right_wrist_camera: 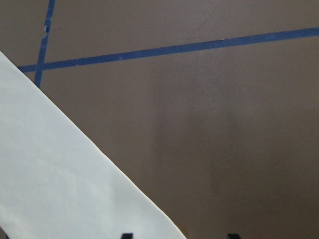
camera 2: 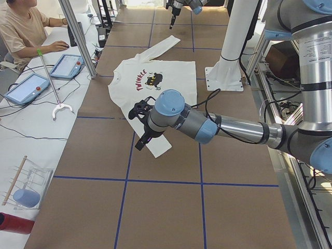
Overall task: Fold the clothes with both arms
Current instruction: 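Lower the right gripper to the cuff of the sleeve nearest it and grasp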
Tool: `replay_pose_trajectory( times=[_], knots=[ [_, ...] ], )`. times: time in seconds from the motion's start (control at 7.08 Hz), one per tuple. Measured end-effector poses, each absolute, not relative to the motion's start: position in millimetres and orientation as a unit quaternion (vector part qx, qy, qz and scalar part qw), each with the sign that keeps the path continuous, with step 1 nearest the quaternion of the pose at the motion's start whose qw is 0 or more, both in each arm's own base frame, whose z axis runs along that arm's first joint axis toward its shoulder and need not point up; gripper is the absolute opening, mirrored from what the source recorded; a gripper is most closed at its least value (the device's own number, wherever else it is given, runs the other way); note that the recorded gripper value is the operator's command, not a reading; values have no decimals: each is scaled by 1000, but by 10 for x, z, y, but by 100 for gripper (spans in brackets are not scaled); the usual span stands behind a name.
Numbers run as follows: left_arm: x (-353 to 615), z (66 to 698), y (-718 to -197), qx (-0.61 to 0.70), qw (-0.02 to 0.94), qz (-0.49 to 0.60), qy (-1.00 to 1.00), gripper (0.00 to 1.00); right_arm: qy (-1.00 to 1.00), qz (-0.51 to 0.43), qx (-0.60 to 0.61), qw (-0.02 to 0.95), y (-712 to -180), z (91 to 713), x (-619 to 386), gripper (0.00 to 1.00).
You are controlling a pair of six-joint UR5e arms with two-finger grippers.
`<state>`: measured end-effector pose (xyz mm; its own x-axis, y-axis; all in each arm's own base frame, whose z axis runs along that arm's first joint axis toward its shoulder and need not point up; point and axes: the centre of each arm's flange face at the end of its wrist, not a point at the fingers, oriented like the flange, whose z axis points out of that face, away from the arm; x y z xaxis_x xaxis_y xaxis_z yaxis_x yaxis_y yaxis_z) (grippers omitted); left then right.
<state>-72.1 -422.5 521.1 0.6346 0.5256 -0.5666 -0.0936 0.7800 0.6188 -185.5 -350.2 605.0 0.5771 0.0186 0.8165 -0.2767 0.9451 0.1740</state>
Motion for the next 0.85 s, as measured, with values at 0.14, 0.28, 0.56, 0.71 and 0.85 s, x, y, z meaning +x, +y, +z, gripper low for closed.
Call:
replay_pose_trajectory(
  times=[0.14, 0.28, 0.56, 0.71, 0.85],
  knots=[
    [-720, 5211, -4225, 279, 860, 180, 388, 100, -448, 79, 142, 879, -3480, 6100, -1929, 66],
    [-721, 5211, -4225, 279, 860, 180, 388, 100, -445, 75, 142, 881, -3461, 6133, -1991, 65],
    [-720, 5213, -4223, 279, 860, 181, 387, 100, -438, 67, 140, 885, -3423, 6203, -2093, 62],
    [-720, 5212, -4224, 279, 860, 181, 387, 100, -438, 64, 140, 886, -3426, 6213, -2143, 62],
    [-720, 5213, -4224, 279, 860, 181, 387, 100, -438, 62, 141, 886, -3454, 6215, -2198, 60]
  ],
)
